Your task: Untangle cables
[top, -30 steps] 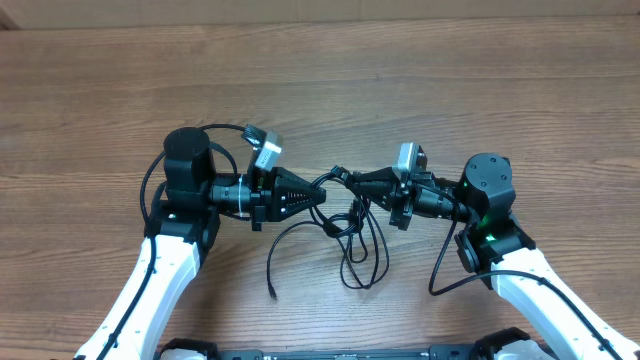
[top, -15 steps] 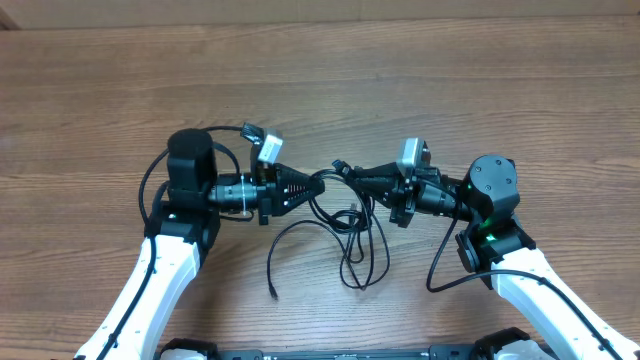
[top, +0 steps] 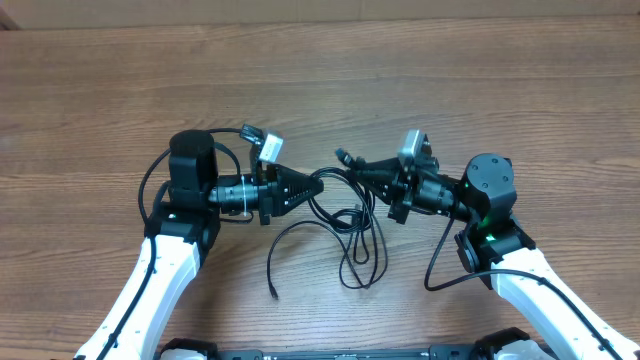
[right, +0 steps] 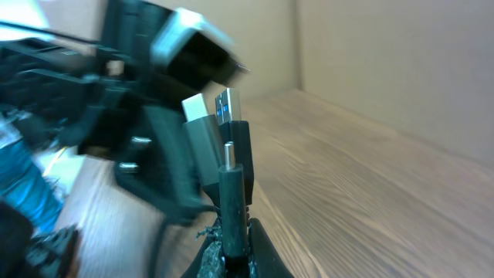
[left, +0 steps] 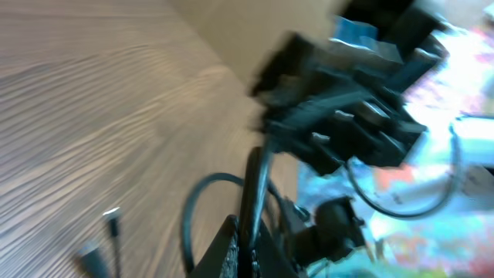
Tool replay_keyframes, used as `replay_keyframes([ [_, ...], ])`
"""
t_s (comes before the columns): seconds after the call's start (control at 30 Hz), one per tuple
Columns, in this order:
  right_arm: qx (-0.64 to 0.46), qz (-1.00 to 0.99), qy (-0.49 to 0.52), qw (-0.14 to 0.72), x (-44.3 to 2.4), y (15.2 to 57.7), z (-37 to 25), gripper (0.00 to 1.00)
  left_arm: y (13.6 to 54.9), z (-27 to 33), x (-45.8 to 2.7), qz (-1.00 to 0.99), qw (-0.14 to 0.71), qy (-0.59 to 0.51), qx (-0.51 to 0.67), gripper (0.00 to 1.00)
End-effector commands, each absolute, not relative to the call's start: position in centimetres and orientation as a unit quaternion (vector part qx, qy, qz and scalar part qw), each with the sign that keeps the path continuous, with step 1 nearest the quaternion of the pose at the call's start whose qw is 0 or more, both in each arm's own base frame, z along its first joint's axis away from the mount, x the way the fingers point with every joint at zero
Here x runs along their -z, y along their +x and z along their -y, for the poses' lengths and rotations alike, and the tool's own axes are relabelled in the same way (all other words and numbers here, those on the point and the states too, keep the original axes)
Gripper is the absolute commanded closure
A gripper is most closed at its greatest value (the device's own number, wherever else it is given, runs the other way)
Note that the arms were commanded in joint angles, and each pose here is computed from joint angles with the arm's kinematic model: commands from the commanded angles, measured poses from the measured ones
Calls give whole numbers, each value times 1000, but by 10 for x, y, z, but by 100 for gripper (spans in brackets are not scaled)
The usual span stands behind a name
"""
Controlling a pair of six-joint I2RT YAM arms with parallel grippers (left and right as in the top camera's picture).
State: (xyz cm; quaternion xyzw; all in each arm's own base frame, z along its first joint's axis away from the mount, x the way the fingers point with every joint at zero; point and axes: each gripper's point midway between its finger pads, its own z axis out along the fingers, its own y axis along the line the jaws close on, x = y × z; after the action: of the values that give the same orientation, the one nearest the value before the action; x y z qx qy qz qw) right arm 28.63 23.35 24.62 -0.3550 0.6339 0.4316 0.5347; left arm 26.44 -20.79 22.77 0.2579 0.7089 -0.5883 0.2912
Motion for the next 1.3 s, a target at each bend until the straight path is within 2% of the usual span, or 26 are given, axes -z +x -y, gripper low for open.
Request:
replay_keyframes([
  [0.0, -406, -677, -272, 550, -247, 311, -220, 96, 237, 211, -247, -644, 277, 330, 633, 96],
  [0.3, -406, -708, -248, 522, -231, 313, -217, 96, 227, 210, -258, -604, 287, 374, 642, 96],
  [0.7, -406, -742, -236, 479, -208, 308, -216, 96, 228, 210, -258, -604, 291, 375, 640, 96],
  [1.03, -406, -752, -232, 466, -201, 306, -215, 92, 228, 210, -258, -605, 291, 374, 640, 96],
  [1.1, -405, -754, -231, 462, -199, 305, -215, 88, 228, 210, -258, -605, 291, 374, 640, 96],
  [1.2, -405, -756, -230, 459, -198, 305, -215, 86, 228, 210, -258, -605, 291, 374, 640, 96],
  [1.27, -405, -757, -229, 458, -197, 305, -215, 71, 228, 210, -258, -605, 291, 374, 640, 96],
])
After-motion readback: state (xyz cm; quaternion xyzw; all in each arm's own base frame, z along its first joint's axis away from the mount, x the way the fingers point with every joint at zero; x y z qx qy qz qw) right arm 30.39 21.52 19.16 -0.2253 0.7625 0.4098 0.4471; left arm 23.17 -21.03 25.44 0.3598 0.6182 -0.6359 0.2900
